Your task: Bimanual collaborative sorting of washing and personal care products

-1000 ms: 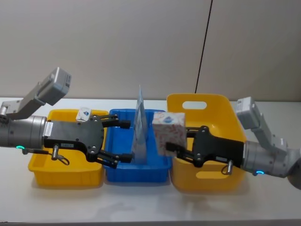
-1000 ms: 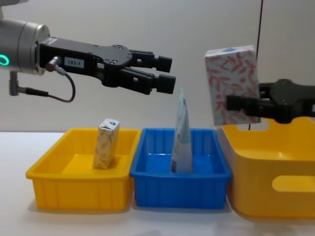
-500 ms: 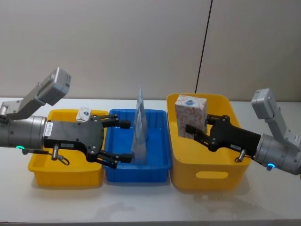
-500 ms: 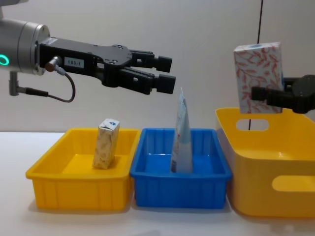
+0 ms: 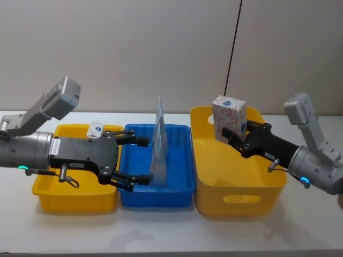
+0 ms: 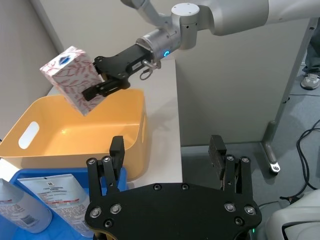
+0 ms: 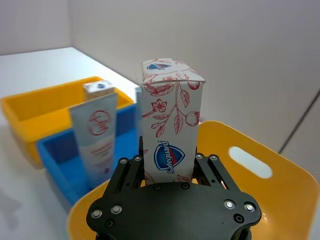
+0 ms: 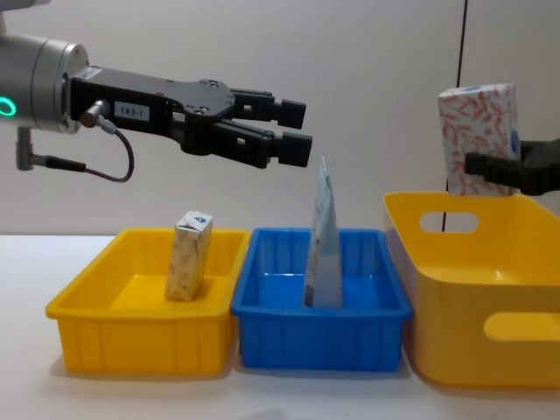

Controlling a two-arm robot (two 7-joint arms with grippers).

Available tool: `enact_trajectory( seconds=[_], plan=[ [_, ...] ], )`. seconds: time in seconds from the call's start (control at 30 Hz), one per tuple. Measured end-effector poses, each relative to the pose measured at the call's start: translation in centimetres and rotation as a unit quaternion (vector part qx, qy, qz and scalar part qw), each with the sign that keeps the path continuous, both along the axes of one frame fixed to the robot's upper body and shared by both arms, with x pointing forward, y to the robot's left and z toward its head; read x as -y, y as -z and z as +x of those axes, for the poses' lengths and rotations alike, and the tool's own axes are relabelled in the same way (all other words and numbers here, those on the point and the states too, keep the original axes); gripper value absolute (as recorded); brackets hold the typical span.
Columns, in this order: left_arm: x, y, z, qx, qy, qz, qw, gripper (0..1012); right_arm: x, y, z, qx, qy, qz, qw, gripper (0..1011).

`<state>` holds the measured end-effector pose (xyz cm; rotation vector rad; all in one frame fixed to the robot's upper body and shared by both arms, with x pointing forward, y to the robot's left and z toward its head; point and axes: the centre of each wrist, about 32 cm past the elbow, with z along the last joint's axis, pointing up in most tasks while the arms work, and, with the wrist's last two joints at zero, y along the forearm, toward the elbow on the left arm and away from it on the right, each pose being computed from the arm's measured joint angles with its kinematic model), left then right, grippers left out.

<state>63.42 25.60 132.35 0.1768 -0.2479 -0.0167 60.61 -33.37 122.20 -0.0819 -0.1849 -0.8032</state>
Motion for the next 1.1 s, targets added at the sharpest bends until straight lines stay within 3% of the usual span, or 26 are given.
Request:
enact_trajectory(
  seconds=[0.23,0.5,0.8,1.1],
  plan=[
    [0.00,0.00,0.00,0.000,0.000,0.000,1.0000,1001,-0.9,0.3,0.4,-0.007,0.054,-0.001,0.9985,366],
    [0.00,0.00,0.00,0.000,0.000,0.000,1.0000,1001,-2.3,0.7,1.0,-0.018,0.116,-0.006,0.9931,366],
    [0.00,0.00,0.00,0.000,0.000,0.000,1.0000,1001,-4.4,1.3,1.8,-0.031,0.192,-0.014,0.9808,366],
    [0.00,0.00,0.00,0.000,0.000,0.000,1.0000,1001,-6.8,1.8,3.0,-0.046,0.269,-0.023,0.9618,367]
  ],
)
